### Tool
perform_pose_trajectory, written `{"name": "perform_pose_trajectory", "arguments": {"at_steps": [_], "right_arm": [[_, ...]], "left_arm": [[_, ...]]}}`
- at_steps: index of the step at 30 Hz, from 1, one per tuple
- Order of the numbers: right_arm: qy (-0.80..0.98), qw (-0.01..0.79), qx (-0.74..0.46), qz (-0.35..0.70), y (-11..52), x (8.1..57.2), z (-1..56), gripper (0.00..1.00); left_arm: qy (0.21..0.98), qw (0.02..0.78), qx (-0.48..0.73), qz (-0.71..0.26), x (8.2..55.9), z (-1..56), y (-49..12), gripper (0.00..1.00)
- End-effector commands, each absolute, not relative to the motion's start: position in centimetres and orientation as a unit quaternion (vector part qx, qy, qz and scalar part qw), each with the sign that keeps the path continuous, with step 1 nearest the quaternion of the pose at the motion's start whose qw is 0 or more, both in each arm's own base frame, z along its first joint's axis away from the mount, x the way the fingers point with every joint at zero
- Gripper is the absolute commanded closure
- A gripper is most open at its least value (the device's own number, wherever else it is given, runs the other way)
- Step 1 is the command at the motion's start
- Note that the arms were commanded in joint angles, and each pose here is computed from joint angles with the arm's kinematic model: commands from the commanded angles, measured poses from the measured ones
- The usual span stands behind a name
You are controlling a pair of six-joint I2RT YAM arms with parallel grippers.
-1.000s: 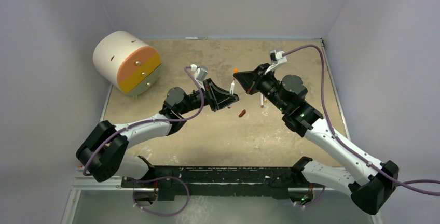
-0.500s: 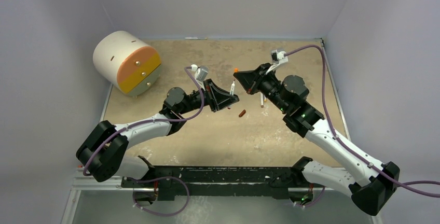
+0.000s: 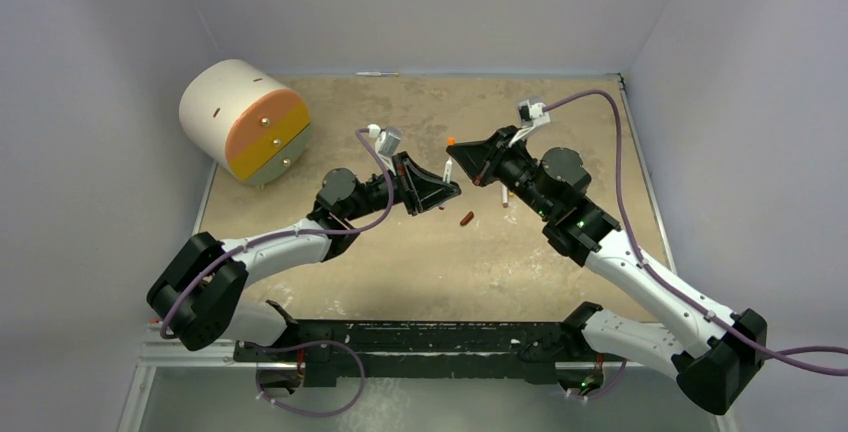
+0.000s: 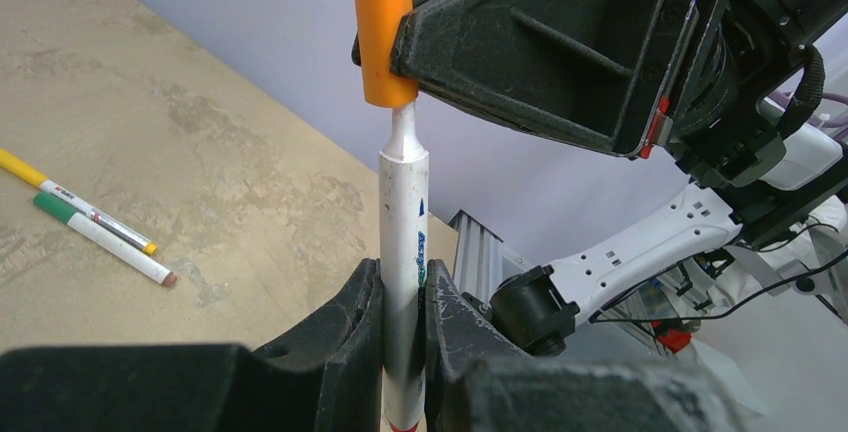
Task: Insert the pens into the pen caps
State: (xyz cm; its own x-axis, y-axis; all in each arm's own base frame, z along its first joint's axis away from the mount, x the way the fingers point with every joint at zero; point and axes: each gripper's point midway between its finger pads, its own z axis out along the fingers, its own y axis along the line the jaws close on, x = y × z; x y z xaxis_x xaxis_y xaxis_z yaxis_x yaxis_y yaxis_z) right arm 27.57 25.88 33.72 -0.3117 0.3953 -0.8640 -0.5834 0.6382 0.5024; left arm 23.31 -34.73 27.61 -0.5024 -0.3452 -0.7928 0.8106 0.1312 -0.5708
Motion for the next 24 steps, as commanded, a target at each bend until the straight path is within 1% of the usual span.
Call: {"name": "perform_pose_trajectory", "arguments": {"at_steps": [1,9,16,17,19,24], "right_arm": [[0.672,0.593,-0.067,0.439,25.9,27.1,35.2,1.00],[0.674,0.586,-0.070,0.445,26.0,26.8,34.4,1.00],[0.671,0.592,-0.071,0.441,25.9,26.9,34.4,1.00],[0.670,0.593,-0.076,0.440,25.9,26.9,34.5,0.99],[0.665,0.598,-0.081,0.440,25.9,26.7,35.1,0.92],[0.653,0.614,-0.084,0.436,25.2,26.3,36.8,0.80]], "left_arm": [[0.552,0.502,0.196,-0.637,23.9,31.1,-34.6,1.00],[0.561,0.530,0.162,-0.615,25.8,31.2,-34.4,1.00],[0.561,0.534,0.172,-0.609,26.6,31.5,-35.0,1.00],[0.560,0.536,0.180,-0.606,26.5,31.4,-35.1,1.00],[0.555,0.539,0.194,-0.604,26.3,31.4,-35.2,1.00],[0.544,0.548,0.225,-0.594,25.8,31.6,-35.3,1.00]]}}
